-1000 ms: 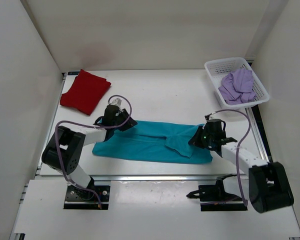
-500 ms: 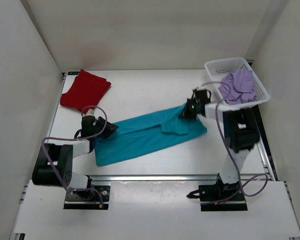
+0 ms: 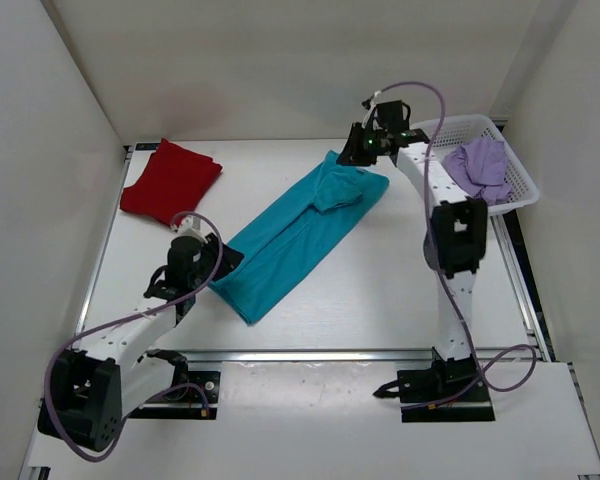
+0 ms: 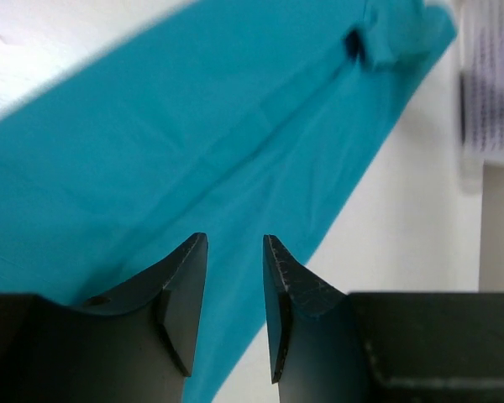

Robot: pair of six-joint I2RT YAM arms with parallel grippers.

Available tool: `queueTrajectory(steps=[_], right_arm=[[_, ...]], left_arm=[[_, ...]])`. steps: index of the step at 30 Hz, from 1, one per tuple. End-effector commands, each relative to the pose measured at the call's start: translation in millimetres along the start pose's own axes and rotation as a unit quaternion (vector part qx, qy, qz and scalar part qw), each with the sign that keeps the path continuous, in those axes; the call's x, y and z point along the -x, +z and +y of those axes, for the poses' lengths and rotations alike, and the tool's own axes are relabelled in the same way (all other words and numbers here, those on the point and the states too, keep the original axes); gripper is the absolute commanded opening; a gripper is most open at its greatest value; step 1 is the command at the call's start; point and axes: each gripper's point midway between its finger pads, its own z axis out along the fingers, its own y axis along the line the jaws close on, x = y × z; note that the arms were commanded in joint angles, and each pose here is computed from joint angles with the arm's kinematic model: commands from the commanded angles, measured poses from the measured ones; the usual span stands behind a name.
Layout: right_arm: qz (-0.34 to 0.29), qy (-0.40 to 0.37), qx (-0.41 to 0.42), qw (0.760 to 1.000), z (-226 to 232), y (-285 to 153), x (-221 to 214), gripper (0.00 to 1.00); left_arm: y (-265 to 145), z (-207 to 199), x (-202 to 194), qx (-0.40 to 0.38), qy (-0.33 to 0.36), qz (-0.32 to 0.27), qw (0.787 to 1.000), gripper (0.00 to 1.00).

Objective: Fold and stack the t-shirts

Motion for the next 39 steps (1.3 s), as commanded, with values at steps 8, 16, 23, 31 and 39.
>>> queueTrajectory(steps=[8,16,23,31,39], right_arm=[[-0.075,-0.039,0.096,0.992,94,-105,-138,0.27],[0.019,0.020,0.092,0.995,76,-60,-244,0.35],[0.051,0.052,0.062,0.995,62,-17,-275,0.41],[0.102,0.074,0.054,0.991,51,5,-293,0.00],[0.040,0.110,0.018,0.993,-44,-81,-237,0.10]], left_arm=[[0,-25,-43,-0.038,0.049,0.061,0.996,0.39],[-4,-36,-42,-0.059,0.055,0.061,0.995,0.39],[-7,-32,-49,-0.060,0.068,0.073,0.993,0.40],[-10,-29,-46,-0.059,0.069,0.072,0.993,0.40],[-9,-28,-70,-0.050,0.100,0.104,0.988,0.41]])
